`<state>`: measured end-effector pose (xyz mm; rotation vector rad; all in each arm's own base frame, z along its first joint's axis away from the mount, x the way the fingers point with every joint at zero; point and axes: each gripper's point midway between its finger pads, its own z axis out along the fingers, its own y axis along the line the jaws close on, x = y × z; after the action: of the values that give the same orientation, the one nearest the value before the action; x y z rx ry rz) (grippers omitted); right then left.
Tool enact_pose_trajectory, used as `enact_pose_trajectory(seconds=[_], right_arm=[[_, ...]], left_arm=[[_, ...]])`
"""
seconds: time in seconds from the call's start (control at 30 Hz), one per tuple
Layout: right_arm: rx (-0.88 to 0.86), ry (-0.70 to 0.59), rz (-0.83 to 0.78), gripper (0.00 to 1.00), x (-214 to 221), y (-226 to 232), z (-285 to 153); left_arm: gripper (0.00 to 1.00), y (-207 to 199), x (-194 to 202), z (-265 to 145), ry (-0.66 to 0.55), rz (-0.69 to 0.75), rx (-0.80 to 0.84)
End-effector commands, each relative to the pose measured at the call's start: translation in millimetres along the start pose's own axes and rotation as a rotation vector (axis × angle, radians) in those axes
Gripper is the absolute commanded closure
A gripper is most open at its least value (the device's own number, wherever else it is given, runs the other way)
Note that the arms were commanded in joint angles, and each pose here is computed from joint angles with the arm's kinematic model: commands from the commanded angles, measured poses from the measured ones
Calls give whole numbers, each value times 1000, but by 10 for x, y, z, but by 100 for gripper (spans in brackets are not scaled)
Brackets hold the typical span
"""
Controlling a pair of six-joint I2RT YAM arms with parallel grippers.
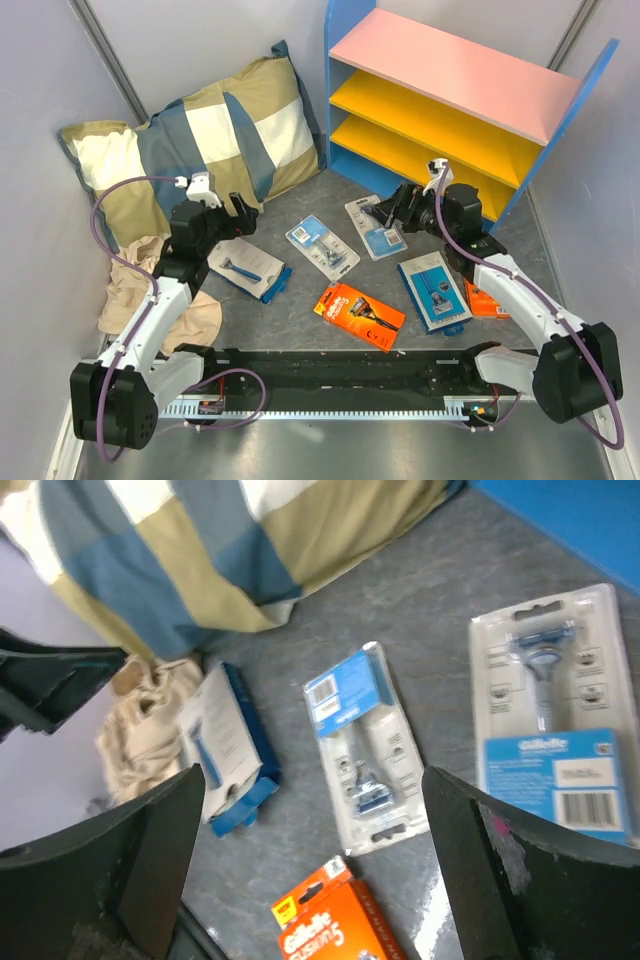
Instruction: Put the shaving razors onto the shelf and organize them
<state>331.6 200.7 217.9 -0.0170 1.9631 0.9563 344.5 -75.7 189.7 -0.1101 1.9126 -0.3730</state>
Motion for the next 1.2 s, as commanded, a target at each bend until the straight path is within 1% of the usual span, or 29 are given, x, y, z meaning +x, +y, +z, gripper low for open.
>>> enact_pose_trajectory(seconds=[0.0,0.03,0.07,0.13,0.17,0.2,0.23,0.27,0.3,0.37,0.4,0.47,0.5,0.53,0.57,0.6,0.67,0.7,0.77,0.8,0.87,0.93,0.97,1.0,1.07,1.1,1.17], right_arm=[[-85,83,162,2,177,-105,83],[-96,181,251,2,378,-173,181],[-128,216,277,2,436,-127,199],[-151,203,262,2,466,-80,216],[-140,183,213,2,445,-91,221],[-123,197,184,2,429,-49,210],[-112,190,138,2,375,4,188],[-93,187,29,2,345,8,189],[-43,209,-22,2,336,86,196],[1,203,-165,2,274,158,188],[54,199,-239,2,262,263,195],[122,179,-340,2,246,351,176],[113,175,-435,2,351,522,174],[192,127,-481,2,279,468,165],[204,129,-517,2,322,490,181],[198,161,-554,2,441,544,251],[205,196,-569,2,528,537,356],[213,246,-588,2,695,476,462],[217,277,-607,2,794,470,587],[229,316,-620,2,936,403,678],[234,326,-622,2,970,395,781],[238,360,-629,2,1096,324,884],[238,349,-630,3,1076,334,935],[240,366,-634,6,1147,288,990],[225,365,-634,10,1150,319,1075],[227,386,-636,14,1225,273,1121],[210,386,-632,22,1252,297,1192]], left_arm=[[0,-187,-233,-48,-33,-52,61],[0,-210,-269,-62,-37,-70,65],[0,-231,-218,-89,-8,-85,72],[0,-280,-264,-112,-1,-133,81],[0,-261,-196,-104,35,-160,63],[0,-270,-178,-97,54,-173,62],[0,-295,-199,-98,68,-172,68],[0,-310,-151,-99,98,-169,75],[0,-305,-104,-66,122,-167,74],[0,-380,-77,-58,147,-143,122],[0,-383,-36,-32,163,-129,132],[0,-412,21,-17,182,-127,156],[0,-407,71,16,199,-123,160],[0,-405,98,28,211,-125,161],[0,-414,128,43,223,-131,167],[0,-418,158,48,234,-136,171],[0,-413,220,84,255,-151,170],[0,-419,242,91,263,-160,173],[0,-408,311,120,288,-171,169],[0,-406,335,125,298,-178,167],[0,-416,393,124,320,-189,174],[1,-445,436,110,337,-197,193],[1,-444,464,111,346,-200,194],[2,-445,489,106,352,-204,197],[2,-455,523,96,363,-210,205],[2,-451,554,88,371,-212,205],[3,-443,588,82,379,-214,203]])
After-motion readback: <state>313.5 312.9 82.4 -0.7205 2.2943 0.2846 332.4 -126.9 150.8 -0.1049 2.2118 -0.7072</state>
